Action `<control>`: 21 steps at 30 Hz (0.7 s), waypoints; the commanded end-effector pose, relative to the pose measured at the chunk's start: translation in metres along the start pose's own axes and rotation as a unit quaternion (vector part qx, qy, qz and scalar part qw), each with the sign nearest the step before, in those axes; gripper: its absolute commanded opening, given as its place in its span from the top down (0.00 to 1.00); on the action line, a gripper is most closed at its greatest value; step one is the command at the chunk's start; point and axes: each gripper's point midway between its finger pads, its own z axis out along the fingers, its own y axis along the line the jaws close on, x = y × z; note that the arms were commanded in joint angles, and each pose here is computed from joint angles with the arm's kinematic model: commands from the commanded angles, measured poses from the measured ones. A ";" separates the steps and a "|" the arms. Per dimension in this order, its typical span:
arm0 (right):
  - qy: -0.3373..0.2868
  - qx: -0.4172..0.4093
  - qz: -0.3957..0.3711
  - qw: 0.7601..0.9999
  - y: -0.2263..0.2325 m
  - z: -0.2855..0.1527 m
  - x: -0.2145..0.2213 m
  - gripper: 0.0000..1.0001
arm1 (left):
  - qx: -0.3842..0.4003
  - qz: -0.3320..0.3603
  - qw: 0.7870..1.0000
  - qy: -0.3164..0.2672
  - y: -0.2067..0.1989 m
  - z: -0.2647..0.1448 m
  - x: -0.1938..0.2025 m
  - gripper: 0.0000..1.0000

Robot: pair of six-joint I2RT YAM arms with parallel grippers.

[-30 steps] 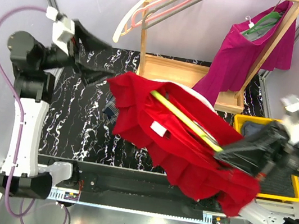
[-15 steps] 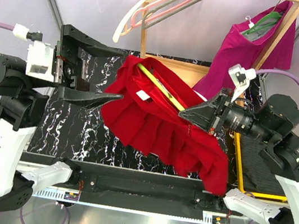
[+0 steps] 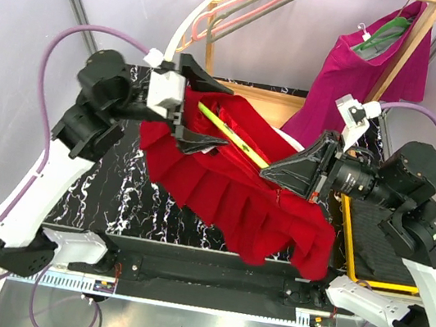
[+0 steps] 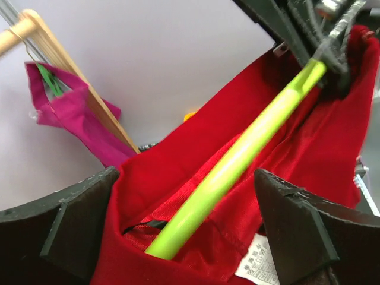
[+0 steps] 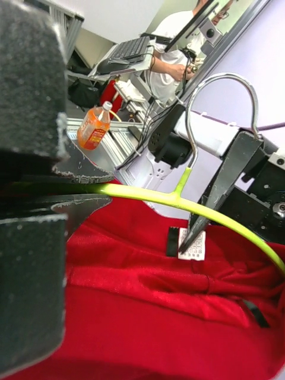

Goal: Remove the skirt from the hanger

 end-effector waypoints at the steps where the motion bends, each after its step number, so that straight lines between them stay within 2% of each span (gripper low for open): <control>1: -0.064 -0.077 -0.064 0.993 0.037 -0.002 -0.034 1.00 | 0.009 0.049 0.999 -0.011 -0.010 0.001 -0.029 0.01; 7: -0.059 -0.081 -0.062 0.993 0.037 0.000 -0.033 1.00 | 0.014 0.064 0.998 0.005 -0.015 0.005 -0.025 0.01; 10: -0.055 -0.077 -0.057 0.994 0.032 0.001 -0.028 1.00 | -0.011 0.099 0.995 -0.012 -0.007 -0.001 -0.053 0.01; 14: -0.048 -0.075 -0.050 0.995 0.028 0.002 -0.022 1.00 | 0.004 0.076 0.997 -0.034 -0.015 -0.003 -0.074 0.01; 21: -0.051 -0.082 -0.055 0.994 0.032 0.004 -0.027 1.00 | 0.020 0.044 0.999 -0.013 -0.025 -0.001 -0.050 0.01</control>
